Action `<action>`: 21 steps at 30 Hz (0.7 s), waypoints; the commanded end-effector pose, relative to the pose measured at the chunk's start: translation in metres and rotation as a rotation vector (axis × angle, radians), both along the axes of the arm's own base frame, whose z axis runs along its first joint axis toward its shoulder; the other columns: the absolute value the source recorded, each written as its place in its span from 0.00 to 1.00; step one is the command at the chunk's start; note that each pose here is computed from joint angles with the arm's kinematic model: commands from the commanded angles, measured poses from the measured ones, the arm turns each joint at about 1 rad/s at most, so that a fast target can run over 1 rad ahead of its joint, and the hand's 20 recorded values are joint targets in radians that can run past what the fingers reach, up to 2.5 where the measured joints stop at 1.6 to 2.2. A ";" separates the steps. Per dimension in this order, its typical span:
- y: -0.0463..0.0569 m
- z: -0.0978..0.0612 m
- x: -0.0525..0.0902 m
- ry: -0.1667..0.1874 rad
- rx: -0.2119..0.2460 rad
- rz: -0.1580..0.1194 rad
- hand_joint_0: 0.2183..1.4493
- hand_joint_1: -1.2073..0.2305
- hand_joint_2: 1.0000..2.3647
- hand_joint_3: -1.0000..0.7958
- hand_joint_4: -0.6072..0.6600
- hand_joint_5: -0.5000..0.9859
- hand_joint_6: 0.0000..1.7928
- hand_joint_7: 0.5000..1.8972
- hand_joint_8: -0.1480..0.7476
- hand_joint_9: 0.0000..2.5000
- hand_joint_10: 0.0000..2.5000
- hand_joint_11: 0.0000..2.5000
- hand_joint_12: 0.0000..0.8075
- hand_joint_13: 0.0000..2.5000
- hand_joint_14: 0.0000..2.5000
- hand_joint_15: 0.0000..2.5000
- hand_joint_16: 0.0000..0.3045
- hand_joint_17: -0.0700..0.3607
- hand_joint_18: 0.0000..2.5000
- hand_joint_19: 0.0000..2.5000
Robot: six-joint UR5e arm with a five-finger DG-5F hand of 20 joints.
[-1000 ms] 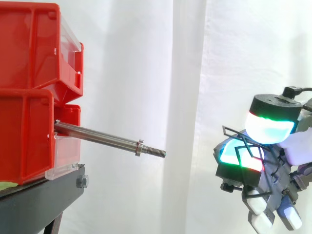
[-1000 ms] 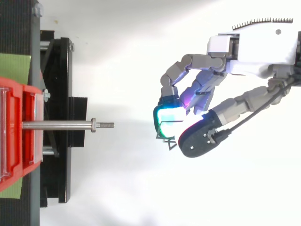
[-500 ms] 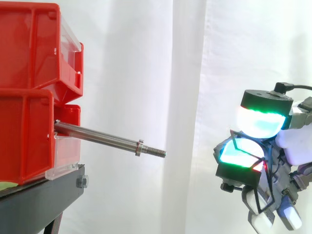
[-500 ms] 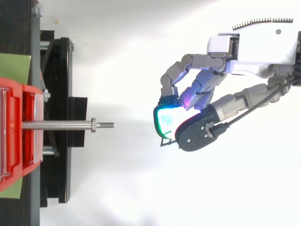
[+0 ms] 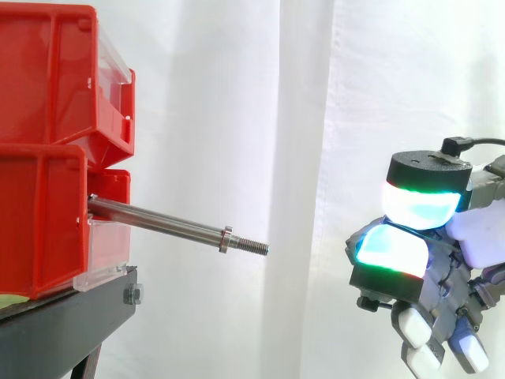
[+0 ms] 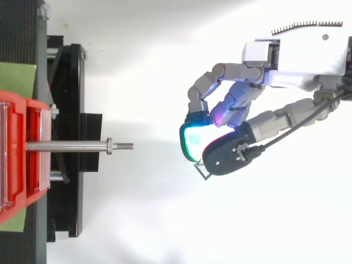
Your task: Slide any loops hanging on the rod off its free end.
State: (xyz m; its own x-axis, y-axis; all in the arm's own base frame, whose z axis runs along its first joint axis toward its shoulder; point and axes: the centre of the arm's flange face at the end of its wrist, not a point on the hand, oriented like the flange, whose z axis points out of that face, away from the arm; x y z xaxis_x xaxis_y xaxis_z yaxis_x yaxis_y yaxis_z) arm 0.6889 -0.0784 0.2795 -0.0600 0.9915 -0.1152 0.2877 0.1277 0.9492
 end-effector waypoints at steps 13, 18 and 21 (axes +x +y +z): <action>0.001 -0.004 -0.007 0.054 0.071 -0.021 0.31 0.29 0.01 0.44 0.50 0.23 0.50 0.40 0.50 0.34 0.00 0.12 0.35 0.35 0.00 0.07 0.15 0.39 0.38 0.16; 0.001 -0.003 -0.006 0.052 0.074 -0.022 0.33 0.27 0.01 0.41 0.50 0.22 0.50 0.42 0.50 0.34 0.00 0.12 0.34 0.34 0.00 0.07 0.14 0.39 0.38 0.16; 0.001 -0.004 -0.007 0.054 0.086 -0.026 0.34 0.28 0.01 0.41 0.50 0.22 0.50 0.44 0.50 0.34 0.00 0.13 0.34 0.34 0.00 0.07 0.14 0.39 0.38 0.16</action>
State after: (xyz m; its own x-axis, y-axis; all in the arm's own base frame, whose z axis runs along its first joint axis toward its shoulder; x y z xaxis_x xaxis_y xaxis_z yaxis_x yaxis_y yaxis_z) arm 0.6826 -0.0778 0.2763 -0.0417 0.9985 -0.0368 0.3392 0.0488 0.9395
